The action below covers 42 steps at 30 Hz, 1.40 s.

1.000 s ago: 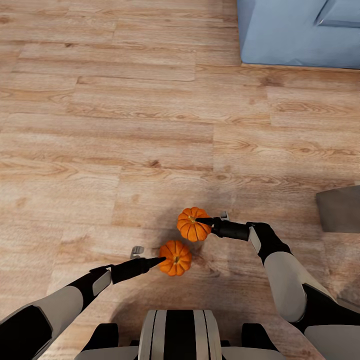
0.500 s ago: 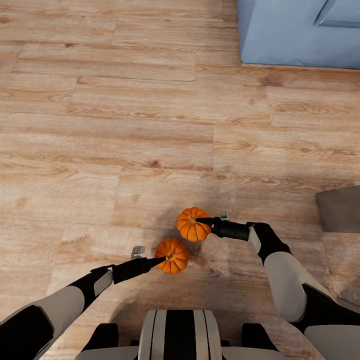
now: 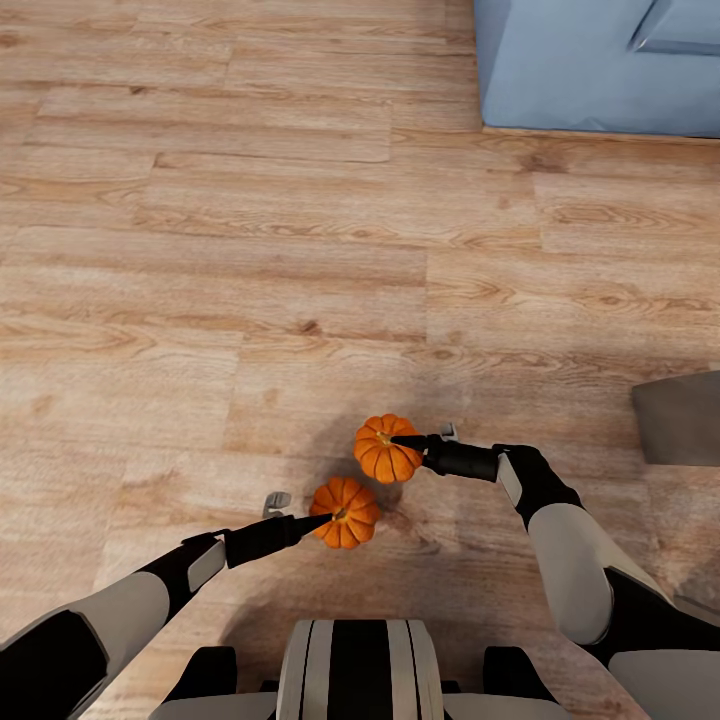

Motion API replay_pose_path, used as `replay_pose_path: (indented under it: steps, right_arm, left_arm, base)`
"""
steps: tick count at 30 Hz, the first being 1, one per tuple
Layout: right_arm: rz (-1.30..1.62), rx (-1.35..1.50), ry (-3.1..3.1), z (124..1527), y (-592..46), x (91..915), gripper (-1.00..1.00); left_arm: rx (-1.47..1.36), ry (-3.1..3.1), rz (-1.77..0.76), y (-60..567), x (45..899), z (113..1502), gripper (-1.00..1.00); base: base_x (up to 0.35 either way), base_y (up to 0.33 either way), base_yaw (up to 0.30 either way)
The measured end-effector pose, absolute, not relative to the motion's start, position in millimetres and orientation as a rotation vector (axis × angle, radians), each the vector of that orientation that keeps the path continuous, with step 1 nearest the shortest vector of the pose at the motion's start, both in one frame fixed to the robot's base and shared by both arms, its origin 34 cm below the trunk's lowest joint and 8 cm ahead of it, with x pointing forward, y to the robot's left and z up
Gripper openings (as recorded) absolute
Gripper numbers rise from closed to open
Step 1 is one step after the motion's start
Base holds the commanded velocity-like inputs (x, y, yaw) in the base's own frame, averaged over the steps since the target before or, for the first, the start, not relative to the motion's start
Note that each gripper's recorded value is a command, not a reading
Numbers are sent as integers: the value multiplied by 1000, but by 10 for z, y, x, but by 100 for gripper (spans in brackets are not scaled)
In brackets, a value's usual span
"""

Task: Place each of the two pumpkins and all three candles from the living room inside a cabinet in the living room (use any cabinet), then make sure every cabinet is closed, and position the cauldron so it is next to a table in the living room.

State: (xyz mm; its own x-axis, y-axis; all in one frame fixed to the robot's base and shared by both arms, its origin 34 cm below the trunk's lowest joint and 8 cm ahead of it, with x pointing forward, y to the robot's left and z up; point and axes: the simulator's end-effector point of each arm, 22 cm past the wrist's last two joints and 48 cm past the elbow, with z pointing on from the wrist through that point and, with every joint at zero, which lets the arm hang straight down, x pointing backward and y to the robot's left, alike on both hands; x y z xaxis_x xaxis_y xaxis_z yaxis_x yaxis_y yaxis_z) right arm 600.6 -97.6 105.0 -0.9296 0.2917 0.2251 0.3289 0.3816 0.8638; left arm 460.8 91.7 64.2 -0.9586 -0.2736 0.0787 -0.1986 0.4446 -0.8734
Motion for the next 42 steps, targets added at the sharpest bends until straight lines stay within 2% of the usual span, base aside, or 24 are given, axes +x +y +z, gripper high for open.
replay_pose_path:
  steps: [27, 42]
  right_arm:
    - [-1632, -580, -2578, 1057, -960, 6007, -100]
    - [-1640, -575, -2580, 1104, -946, 6038, -100]
  left_arm:
    - [-520, 2724, -1543, 844, 4475, 540, 100]
    - [-506, 2721, -1544, 832, 4503, 571, 100]
  base:
    - [0, 0, 0]
    - [0, 0, -101]
